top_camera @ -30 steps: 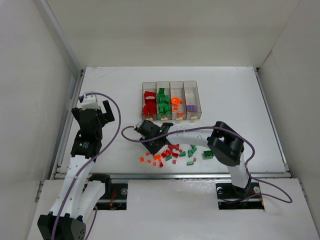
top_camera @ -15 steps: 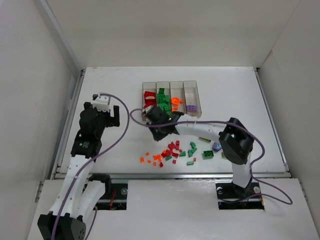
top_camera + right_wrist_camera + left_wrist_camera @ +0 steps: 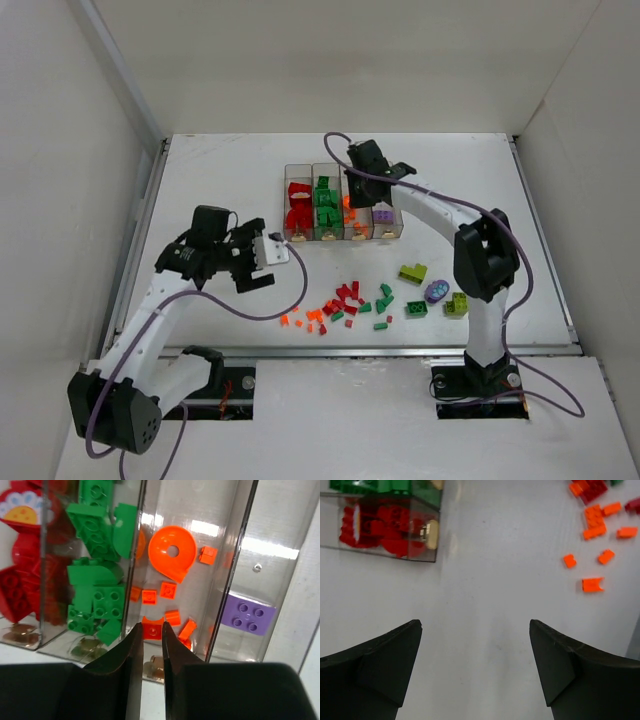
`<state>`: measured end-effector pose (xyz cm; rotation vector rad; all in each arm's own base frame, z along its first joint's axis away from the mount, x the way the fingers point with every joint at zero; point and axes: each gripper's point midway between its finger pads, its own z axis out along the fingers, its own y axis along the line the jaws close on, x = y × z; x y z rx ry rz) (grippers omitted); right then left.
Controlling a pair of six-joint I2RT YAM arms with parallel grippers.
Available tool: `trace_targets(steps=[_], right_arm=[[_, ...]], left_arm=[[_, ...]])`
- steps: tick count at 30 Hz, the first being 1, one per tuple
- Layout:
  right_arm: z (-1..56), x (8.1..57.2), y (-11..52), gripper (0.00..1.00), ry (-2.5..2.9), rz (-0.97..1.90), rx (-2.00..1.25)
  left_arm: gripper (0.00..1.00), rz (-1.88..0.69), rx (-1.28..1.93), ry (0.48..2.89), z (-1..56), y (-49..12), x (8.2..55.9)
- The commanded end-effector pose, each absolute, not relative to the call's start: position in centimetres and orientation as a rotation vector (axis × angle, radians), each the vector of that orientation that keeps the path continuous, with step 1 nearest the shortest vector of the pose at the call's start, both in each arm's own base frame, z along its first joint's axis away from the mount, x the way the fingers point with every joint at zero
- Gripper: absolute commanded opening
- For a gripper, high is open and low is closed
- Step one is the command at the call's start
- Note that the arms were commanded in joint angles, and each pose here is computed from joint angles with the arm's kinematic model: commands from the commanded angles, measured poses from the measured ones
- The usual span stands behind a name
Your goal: Sort the legos into containers by color
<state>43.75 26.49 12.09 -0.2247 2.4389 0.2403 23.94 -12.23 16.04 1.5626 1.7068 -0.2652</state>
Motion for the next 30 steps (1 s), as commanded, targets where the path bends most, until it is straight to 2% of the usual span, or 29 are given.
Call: trace_targets(steps=[1, 3, 5, 6, 8, 10, 15, 19, 25, 28, 30], right_arm=[[11.9, 44.7, 26.8, 0.0, 2.444, 0.248, -0.23], [11.6, 45.1, 26.6, 0.13, 2.448, 0.251, -0.235], [11.4, 45.3, 26.7, 0.31, 2.45, 0.25, -0.235], [11.4, 45.7, 26.0, 0.51, 2.448, 0.234, -0.216], [11.4, 45.7, 26.0, 0.61, 2.448, 0.234, -0.216], [11.9, 45.7, 25.9, 0.64, 2.435, 0.223, -0.225], [13.6, 45.5, 25.2, 0.64, 2.403, 0.198, -0.246], [15.2, 44.7, 24.7, 0.64, 2.376, 0.212, -0.24], [16.7, 42.6, 24.1, 0.65, 2.33, 0.238, -0.244], [16.2, 42.0, 23.7, 0.65, 2.334, 0.243, -0.232], [16.5, 41.9, 23.9, 0.65, 2.324, 0.26, -0.235]], left_arm=[[0.87, -0.311, 1.884, 1.519, 15.4, -12.9, 21.4], [0.87, -0.329, 1.941, 1.484, 15.0, -13.5, 21.2], [0.87, -0.362, 1.982, 1.458, 14.8, -14.4, 20.7], [0.87, -0.385, 2.011, 1.456, 14.3, -14.6, 20.4], [0.87, -0.415, 2.062, 1.416, 14.0, -15.4, 19.5], [0.87, -0.452, 2.109, 1.387, 13.5, -16.3, 18.8], [0.87, -0.503, 2.223, 1.378, 10.6, -17.0, 16.4], [0.82, -0.479, 2.293, 1.426, 8.1, -17.4, 15.1], [0.72, -0.488, 2.386, 1.529, 4.5, -17.2, 13.0], [0.67, -0.4, 2.405, 1.492, 3.6, -16.9, 14.0], [0.6, -0.34, 2.453, 1.462, 2.6, -16.3, 14.3]])
